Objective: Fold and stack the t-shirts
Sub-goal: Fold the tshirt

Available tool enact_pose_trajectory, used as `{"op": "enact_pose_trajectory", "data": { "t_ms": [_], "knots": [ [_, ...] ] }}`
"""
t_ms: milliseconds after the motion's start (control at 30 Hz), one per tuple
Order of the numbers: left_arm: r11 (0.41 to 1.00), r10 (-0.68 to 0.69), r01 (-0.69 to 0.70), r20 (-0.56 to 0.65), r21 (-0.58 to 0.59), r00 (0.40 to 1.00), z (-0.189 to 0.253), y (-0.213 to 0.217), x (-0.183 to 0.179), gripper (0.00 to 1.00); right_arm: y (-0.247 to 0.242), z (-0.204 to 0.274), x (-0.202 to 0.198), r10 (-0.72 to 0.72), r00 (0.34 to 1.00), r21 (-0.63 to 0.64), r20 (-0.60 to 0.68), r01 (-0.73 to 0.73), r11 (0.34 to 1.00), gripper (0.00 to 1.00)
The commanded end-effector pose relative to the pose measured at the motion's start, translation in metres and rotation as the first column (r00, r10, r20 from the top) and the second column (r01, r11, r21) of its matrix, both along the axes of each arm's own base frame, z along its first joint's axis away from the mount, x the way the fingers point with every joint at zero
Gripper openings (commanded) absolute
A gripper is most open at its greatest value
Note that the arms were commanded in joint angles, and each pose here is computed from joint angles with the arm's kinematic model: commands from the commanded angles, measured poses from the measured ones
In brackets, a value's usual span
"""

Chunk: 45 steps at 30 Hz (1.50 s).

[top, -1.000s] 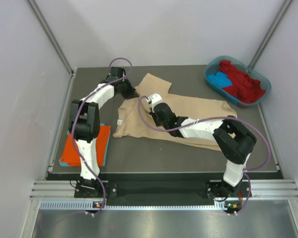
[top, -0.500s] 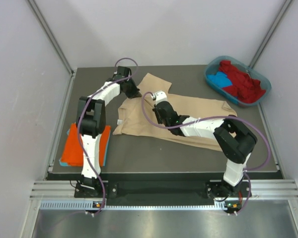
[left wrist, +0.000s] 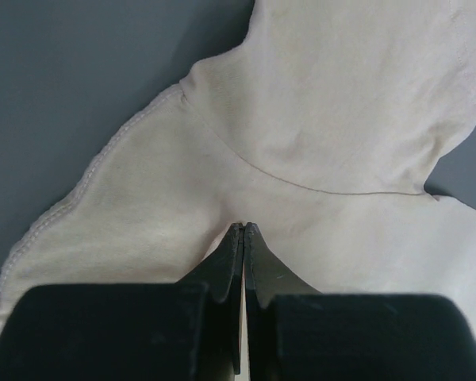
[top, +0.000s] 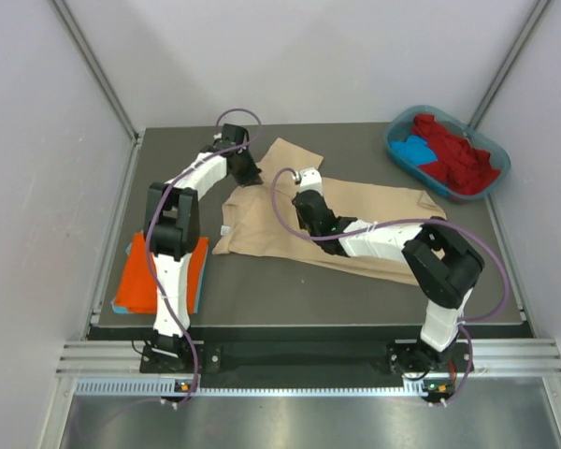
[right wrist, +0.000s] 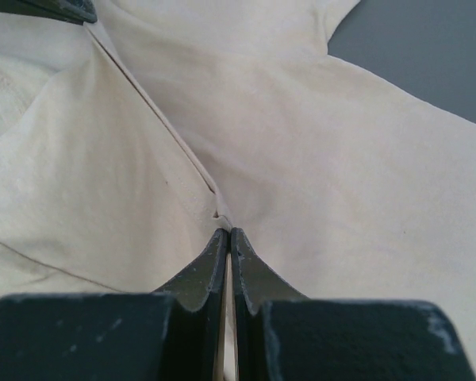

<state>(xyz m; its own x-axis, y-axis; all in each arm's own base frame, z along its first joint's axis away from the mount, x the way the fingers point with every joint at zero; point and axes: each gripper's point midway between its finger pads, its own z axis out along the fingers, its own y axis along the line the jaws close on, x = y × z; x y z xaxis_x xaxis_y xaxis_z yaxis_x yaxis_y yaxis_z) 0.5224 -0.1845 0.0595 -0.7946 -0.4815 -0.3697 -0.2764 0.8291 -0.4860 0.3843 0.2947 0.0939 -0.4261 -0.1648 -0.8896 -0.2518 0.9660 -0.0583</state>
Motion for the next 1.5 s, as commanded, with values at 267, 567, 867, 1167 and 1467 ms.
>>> {"op": "enact_pose_trajectory", "data": {
  "t_ms": [267, 567, 867, 1167, 1467],
  "knots": [
    [0.983, 0.067, -0.076, 0.061, 0.169, 0.996, 0.014, 0.031, 0.017, 0.0, -0.006, 0.038, 0.02, -0.105, 0.989, 0.089, 0.103, 0.096, 0.991, 0.0],
    [0.953, 0.12, -0.126, 0.04, 0.277, 0.992, 0.007, 0.053, 0.012, 0.0, -0.008, 0.034, 0.025, -0.152, 0.982, 0.095, 0.113, 0.142, 0.985, 0.0],
    [0.949, 0.117, -0.133, 0.071, 0.286, 0.991, 0.013, 0.055, 0.019, 0.0, 0.001, 0.036, 0.032, -0.141, 0.983, 0.105, 0.118, 0.129, 0.986, 0.04],
    [0.91, 0.087, -0.111, 0.076, 0.4, 0.993, 0.072, 0.083, -0.023, 0.47, -0.068, 0.058, -0.001, -0.372, 0.882, 0.079, -0.29, 0.409, 0.909, 0.59],
    [0.932, -0.185, 0.169, 0.02, 0.32, 0.983, 0.085, 0.044, -0.149, 0.43, -0.182, 0.007, -0.127, -0.482, 0.52, 0.07, -0.706, 0.727, 0.683, 0.49]
  ]
}}
